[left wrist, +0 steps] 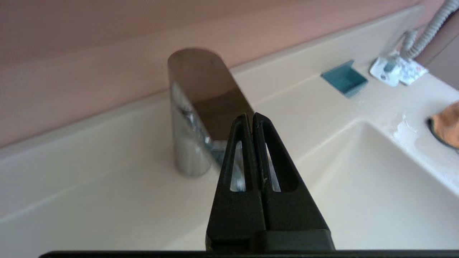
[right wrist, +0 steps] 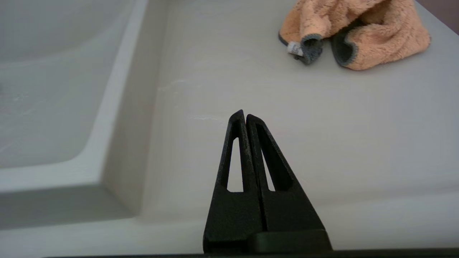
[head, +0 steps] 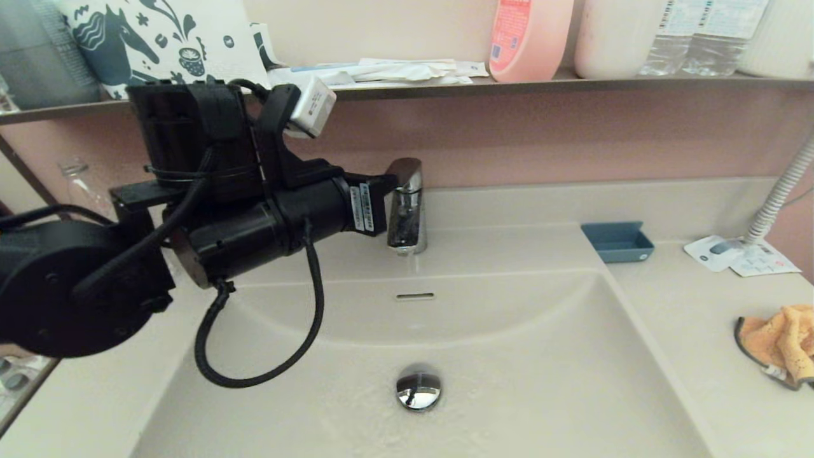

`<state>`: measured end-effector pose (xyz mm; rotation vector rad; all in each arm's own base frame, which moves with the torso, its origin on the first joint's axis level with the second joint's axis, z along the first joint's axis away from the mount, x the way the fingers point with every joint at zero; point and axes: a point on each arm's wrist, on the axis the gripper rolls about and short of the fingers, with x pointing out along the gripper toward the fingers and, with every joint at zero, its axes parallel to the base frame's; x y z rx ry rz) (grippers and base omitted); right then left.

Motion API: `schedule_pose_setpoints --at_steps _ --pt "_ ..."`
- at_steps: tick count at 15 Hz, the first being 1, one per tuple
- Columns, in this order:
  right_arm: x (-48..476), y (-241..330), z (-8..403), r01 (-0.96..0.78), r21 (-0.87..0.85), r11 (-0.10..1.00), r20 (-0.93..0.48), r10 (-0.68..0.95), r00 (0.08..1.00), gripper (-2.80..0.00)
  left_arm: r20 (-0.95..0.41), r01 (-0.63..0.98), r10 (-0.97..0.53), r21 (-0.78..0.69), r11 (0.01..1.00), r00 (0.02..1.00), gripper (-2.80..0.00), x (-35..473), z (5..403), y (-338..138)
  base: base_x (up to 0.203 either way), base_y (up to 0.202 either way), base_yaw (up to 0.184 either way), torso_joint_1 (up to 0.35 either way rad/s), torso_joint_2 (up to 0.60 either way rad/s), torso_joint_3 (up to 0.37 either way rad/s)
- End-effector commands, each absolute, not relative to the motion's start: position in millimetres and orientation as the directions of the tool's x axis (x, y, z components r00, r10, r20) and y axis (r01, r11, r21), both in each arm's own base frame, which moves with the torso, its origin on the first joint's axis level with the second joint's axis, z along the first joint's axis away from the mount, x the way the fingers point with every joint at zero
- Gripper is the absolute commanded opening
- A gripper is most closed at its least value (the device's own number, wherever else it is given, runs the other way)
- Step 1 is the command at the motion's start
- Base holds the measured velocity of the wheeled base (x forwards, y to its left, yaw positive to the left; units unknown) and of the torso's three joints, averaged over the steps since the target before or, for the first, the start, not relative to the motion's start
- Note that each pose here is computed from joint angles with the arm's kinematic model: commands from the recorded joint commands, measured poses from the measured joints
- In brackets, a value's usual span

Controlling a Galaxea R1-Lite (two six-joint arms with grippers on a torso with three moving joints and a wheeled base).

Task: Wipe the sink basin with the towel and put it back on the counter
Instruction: Turn off the faucet, then pick up the cloth

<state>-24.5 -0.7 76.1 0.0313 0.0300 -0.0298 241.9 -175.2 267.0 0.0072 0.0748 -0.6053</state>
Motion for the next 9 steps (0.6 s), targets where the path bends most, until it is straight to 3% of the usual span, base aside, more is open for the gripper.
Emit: schedule_pose_setpoints --at_steps 1,3,9 --pt "-24.4 -0.7 76.1 0.030 0.031 0.999 -0.032 -0.029 0.999 -2.80 -0.018 0.568 -0.568 -0.018 0.823 0.823 -2.80 224.8 285.9 -162.8 0.000 0.000 0.000 0.000 0.00 0.000" --pt "-24.5 -0.7 76.0 0.030 0.031 0.999 -0.032 -0.029 0.999 -2.80 0.009 0.563 -0.563 -0.019 0.826 0.827 -2.80 204.9 297.4 -148.2 0.000 0.000 0.000 0.000 0.00 0.000" --pt "-24.4 -0.7 76.0 0.030 0.031 0.999 -0.033 -0.029 0.999 -2.80 0.027 0.492 -0.491 -0.024 0.870 0.871 -2.80 128.5 270.9 -77.0 0.000 0.000 0.000 0.000 0.00 0.000"
